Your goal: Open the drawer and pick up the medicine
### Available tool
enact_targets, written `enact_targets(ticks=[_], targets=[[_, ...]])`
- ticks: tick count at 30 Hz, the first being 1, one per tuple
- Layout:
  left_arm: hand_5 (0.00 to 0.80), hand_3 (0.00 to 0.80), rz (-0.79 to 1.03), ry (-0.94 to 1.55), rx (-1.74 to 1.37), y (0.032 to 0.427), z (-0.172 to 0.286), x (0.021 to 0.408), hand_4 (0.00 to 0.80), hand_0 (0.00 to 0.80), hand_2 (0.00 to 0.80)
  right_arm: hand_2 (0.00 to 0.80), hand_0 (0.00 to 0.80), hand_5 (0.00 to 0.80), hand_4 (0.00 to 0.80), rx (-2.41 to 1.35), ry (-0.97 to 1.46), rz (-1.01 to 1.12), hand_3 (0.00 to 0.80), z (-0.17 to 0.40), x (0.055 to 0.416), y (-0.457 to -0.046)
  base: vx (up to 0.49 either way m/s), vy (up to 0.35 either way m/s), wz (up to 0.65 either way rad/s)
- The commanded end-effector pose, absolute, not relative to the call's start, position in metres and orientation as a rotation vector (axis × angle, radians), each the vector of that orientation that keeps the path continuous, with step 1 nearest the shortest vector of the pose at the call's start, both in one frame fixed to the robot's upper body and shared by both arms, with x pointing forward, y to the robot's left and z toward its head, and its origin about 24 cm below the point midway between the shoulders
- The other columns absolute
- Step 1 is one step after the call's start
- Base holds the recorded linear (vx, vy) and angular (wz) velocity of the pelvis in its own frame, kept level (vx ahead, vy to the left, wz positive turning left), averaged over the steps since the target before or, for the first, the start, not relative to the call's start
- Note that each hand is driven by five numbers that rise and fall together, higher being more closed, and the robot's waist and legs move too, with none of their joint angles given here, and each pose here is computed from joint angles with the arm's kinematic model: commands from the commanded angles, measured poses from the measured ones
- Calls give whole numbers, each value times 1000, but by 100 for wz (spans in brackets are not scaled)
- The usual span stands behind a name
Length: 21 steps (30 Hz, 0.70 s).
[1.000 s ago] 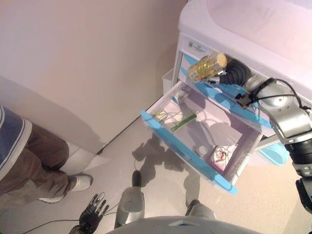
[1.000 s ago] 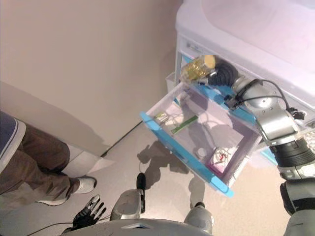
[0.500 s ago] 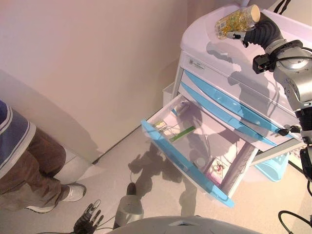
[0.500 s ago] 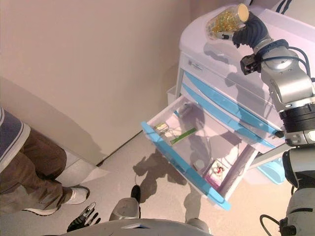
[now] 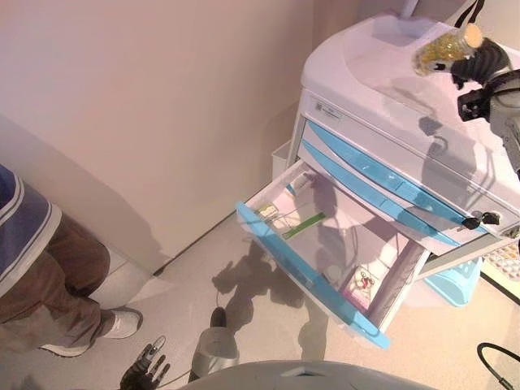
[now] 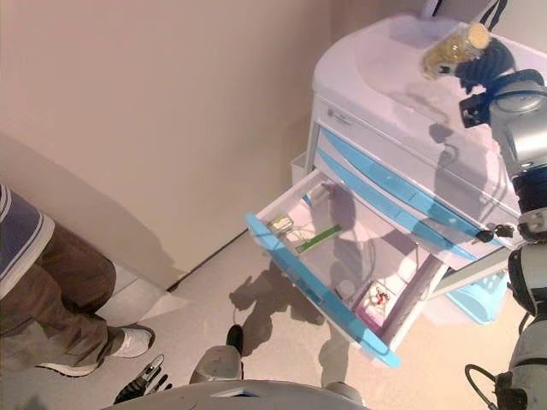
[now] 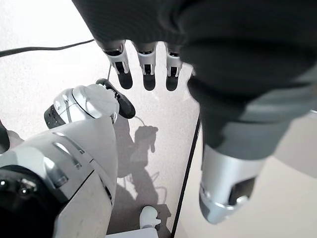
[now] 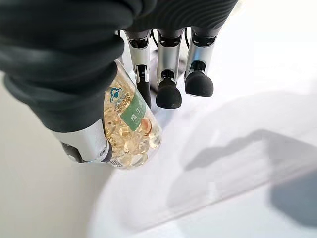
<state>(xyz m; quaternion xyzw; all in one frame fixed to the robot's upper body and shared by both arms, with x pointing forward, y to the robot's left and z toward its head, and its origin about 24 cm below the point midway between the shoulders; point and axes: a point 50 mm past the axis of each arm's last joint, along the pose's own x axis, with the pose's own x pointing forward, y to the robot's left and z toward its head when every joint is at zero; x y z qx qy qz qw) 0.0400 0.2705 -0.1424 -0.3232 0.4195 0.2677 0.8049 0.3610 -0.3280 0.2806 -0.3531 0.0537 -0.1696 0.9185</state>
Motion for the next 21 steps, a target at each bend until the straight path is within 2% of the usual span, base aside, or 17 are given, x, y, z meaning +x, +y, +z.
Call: enact_targets(ticks=[1,14,21], targets=[[0,0,572,895,-604,291,-135,43,0,0,0,800,800,800,800,-892,47,-437,800,340,349,-338,0,0,0],[0,0,569,898,-592,297,-133,50,0,0,0,800,800,800,800,-1133,425,-456,800,317,334,-386,0,0,0],[0,0,567,896,-588,300,-131,53,0,0,0,800,800,800,800,-1128,527,-458,800,305,329,-397,0,0,0]])
